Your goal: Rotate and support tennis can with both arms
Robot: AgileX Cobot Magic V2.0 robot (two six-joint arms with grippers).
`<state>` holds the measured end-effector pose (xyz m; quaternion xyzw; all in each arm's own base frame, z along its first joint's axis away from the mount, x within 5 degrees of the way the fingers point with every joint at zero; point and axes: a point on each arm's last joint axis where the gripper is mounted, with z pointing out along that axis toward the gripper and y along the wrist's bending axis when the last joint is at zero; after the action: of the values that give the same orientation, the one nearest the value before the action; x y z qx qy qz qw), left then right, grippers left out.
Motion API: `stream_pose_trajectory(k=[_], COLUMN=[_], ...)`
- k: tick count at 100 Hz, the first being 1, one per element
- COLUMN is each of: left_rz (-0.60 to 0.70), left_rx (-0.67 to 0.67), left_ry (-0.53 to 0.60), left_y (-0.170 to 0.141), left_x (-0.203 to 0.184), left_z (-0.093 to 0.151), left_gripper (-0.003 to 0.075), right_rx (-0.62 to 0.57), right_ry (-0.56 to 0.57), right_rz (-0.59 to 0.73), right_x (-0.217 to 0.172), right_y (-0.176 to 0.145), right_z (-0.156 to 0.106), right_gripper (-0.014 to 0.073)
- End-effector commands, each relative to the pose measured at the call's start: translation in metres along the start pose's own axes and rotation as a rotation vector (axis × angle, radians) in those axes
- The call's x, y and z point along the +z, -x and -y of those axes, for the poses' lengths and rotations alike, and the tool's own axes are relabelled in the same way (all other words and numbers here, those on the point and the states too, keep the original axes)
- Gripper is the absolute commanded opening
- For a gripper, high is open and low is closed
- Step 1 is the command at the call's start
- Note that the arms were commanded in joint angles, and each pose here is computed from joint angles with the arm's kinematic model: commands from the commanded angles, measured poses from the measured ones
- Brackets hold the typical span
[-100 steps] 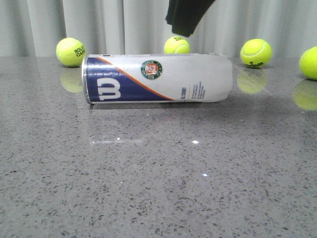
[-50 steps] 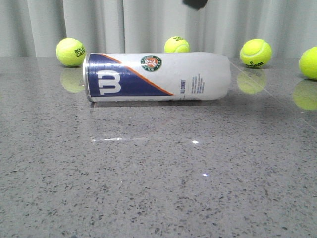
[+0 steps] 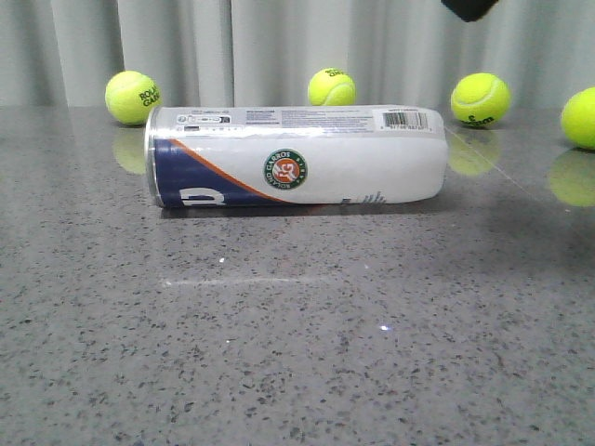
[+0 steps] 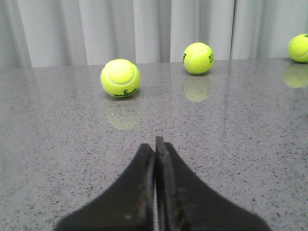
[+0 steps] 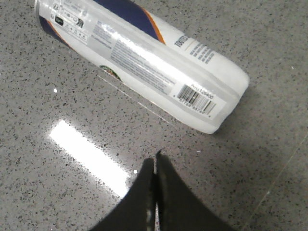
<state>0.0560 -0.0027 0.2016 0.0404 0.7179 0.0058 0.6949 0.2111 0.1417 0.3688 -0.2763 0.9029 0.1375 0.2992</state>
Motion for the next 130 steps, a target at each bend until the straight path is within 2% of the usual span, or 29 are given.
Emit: stream_pose_trajectory(k=[1, 23, 51, 73, 87, 113, 130], left_rz=[0.068, 0.134, 0.176, 0.251, 0.286, 0.139, -0.059], left_rx=[-0.015, -0.015, -0.015, -0.015, -0.009, 0.065, 0.063], left_ry=[0.005, 0.009, 0.011, 0.016, 0.018, 0.028, 0.022], left_y=[-0.006, 0.0, 0.008, 0.032, 0.054, 0.104, 0.13], left_x=[0.0, 0.0, -0.002, -0.008, -0.012, -0.007, 0.013], left_z=[0.0, 0.0, -0.001, -0.002, -0.004, -0.008, -0.011], left_gripper=[-0.0019, -0.0019, -0.0019, -0.0019, -0.0019, -0.0019, -0.0019], right_rx=[0.002, -0.033, -0.042, -0.053, -0.06, -0.063, -0.063], right_ry=[-0.017, -0.05, -0.059, -0.059, -0.059, -0.059, -0.059], right_rz=[0.171, 0.269, 0.463, 0.59, 0.67, 0.708, 0.707], right_x=[-0.021, -0.036, -0.058, -0.076, -0.089, -0.095, -0.095], right_y=[-0.009, -0.066, -0.135, -0.177, -0.19, -0.195, -0.195], right_z=[0.0, 0.001, -0.002, -0.004, -0.006, -0.006, -0.006], right_gripper=[-0.006, -0.006, -0.006, -0.006, -0.006, -0.006, -0.006])
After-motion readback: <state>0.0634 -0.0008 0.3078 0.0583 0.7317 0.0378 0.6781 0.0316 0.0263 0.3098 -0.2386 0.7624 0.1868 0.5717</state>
